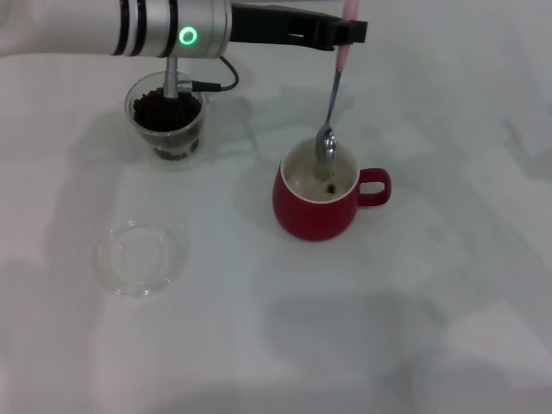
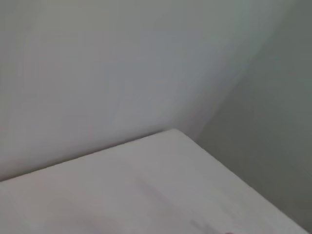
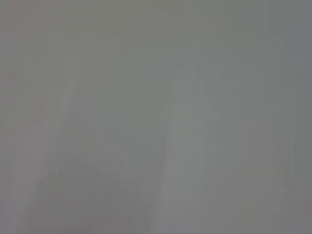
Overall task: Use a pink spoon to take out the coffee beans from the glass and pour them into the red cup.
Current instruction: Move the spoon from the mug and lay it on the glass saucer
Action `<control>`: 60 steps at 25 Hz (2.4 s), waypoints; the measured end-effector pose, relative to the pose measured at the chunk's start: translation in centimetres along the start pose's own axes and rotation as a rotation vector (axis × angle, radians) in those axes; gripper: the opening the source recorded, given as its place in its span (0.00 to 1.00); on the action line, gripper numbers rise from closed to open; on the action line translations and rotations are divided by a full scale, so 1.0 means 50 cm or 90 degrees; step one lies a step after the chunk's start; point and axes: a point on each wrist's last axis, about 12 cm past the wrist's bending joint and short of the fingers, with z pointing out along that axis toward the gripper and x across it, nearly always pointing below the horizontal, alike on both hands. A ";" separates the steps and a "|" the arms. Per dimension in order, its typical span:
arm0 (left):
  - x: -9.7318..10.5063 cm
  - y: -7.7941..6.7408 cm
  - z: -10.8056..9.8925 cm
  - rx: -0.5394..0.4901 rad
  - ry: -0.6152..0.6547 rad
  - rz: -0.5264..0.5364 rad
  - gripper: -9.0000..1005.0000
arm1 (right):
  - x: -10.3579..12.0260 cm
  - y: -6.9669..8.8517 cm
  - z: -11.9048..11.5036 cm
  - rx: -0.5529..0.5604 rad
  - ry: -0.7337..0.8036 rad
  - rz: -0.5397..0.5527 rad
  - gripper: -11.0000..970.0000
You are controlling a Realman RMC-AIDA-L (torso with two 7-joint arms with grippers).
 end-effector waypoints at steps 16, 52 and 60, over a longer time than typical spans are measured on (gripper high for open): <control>0.062 0.021 -0.155 -0.025 -0.125 -0.042 0.14 | -0.004 -0.008 -0.016 0.020 -0.001 -0.001 0.75; 0.388 0.069 -0.406 -0.141 -0.219 -0.251 0.14 | -0.013 -0.054 -0.017 0.123 -0.025 0.036 0.75; 0.397 0.071 -0.388 -0.135 -0.214 -0.251 0.14 | -0.018 -0.046 -0.025 0.118 -0.041 0.044 0.75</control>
